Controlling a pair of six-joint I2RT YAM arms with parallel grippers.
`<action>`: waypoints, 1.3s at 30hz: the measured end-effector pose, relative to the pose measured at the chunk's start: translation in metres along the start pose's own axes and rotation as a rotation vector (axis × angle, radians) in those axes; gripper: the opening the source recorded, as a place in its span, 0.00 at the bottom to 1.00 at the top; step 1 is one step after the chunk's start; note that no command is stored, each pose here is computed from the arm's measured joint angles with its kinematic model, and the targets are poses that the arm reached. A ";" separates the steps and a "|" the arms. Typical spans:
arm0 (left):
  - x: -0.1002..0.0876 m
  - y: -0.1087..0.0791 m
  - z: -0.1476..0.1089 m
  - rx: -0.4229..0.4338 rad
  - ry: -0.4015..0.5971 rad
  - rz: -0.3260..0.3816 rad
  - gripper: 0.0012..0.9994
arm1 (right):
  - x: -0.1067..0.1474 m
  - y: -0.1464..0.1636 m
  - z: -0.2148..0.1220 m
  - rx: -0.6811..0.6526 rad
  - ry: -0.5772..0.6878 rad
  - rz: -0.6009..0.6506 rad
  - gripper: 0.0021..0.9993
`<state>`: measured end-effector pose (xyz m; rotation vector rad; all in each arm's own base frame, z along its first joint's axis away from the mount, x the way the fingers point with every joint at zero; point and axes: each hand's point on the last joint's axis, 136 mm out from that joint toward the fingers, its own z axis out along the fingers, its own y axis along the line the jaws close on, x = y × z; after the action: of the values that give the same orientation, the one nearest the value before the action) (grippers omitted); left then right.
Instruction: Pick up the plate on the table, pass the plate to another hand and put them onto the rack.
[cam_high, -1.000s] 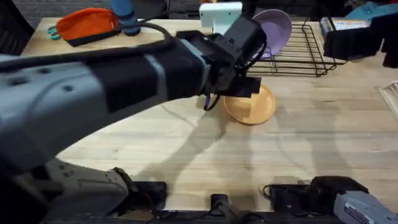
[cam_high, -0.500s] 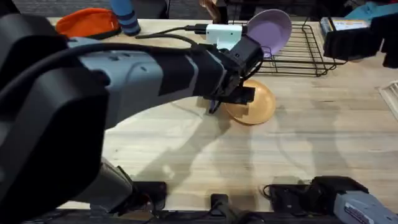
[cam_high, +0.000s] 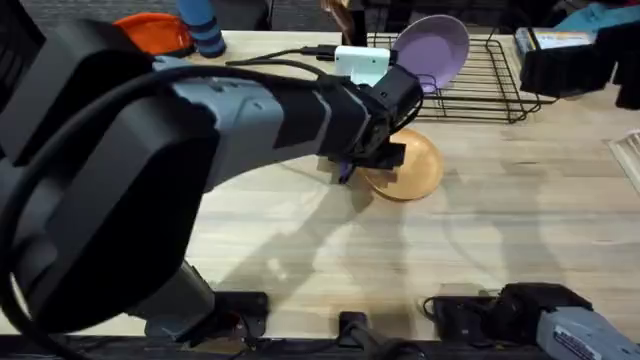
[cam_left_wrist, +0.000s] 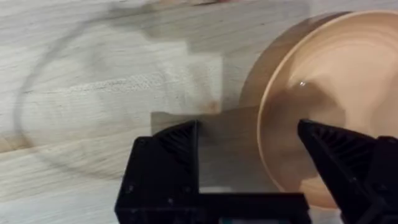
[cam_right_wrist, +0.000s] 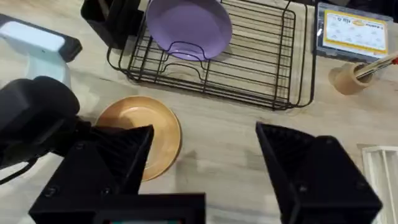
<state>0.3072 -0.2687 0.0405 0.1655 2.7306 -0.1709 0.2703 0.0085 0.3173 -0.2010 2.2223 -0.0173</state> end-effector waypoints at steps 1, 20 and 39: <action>0.000 0.001 0.000 -0.004 0.000 0.000 0.87 | 0.000 0.000 0.000 0.000 0.000 0.000 1.00; -0.007 -0.003 -0.002 0.013 -0.013 -0.024 0.05 | 0.000 0.000 0.000 0.000 0.000 0.000 1.00; -0.036 0.042 -0.050 -0.010 -0.017 -0.117 0.04 | 0.000 0.000 0.000 0.000 0.000 0.000 1.00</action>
<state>0.3270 -0.2237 0.0962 0.0019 2.7250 -0.1903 0.2703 0.0085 0.3173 -0.2015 2.2225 -0.0174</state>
